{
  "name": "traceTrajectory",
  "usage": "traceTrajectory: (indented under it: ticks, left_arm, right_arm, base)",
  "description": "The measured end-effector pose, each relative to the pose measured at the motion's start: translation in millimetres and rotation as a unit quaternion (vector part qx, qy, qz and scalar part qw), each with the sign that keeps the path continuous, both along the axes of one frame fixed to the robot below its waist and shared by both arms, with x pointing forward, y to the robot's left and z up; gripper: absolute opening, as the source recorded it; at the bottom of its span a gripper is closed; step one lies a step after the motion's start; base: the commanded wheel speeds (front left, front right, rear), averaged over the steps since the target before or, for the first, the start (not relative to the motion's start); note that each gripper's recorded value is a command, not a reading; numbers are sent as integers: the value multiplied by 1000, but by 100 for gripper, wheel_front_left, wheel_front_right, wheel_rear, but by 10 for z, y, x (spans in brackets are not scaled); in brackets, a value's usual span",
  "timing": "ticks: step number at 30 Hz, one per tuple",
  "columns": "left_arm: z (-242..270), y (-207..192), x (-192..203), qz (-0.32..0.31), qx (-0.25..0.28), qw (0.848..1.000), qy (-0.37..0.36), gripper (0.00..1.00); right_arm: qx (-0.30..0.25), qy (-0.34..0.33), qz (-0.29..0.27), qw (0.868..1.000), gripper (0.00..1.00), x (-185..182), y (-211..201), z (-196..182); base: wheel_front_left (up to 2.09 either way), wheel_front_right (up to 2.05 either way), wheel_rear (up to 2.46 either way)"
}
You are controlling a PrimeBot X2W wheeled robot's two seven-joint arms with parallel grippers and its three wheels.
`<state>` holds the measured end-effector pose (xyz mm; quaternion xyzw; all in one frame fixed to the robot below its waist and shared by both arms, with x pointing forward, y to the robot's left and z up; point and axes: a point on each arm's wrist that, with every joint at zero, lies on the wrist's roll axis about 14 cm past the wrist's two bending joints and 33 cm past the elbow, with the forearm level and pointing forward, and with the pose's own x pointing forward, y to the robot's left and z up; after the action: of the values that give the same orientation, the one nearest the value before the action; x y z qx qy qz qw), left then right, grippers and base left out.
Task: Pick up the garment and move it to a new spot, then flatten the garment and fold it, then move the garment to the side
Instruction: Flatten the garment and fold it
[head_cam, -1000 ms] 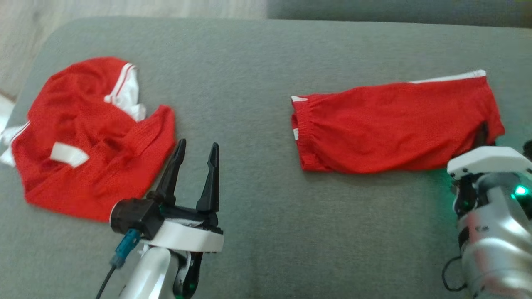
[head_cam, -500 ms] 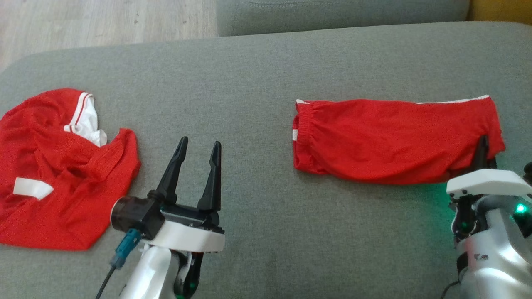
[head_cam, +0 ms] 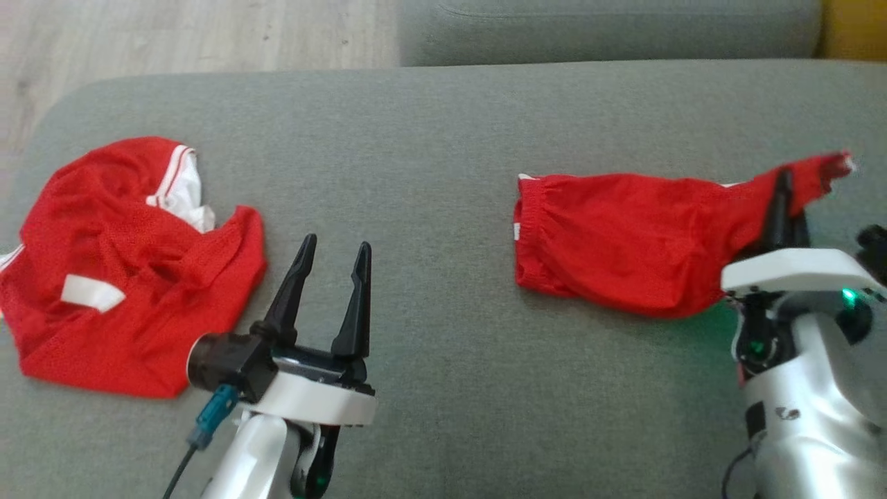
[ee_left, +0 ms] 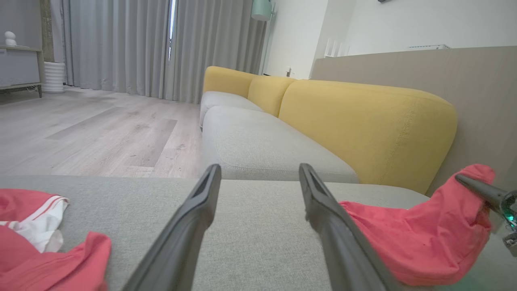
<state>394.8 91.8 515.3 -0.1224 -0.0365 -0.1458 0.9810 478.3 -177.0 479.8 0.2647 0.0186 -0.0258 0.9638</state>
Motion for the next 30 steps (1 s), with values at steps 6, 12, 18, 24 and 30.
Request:
traceTrajectory:
  ticks: [6,12,18,24,30]
  left_arm:
    - [-35,117,-113,18,1,1000,6,100]
    - [-38,241,-179,39,-1,999,9,100]
    - [-60,339,-210,54,0,998,12,100]
    - [-76,403,-228,63,1,998,15,100]
    - [-63,397,-229,63,1,998,13,100]
  right_arm:
    - [2,-19,69,997,0,39,482,132]
    - [-17,-10,150,989,0,-16,1016,66]
    - [-36,25,214,976,0,-139,1405,-185]
    - [-67,66,266,959,0,-326,1648,-480]
    - [-87,99,306,943,47,-519,1793,-669]
  base:
    - [0,0,0]
    - [0,0,0]
    - [0,0,0]
    - [0,0,0]
    - [0,0,0]
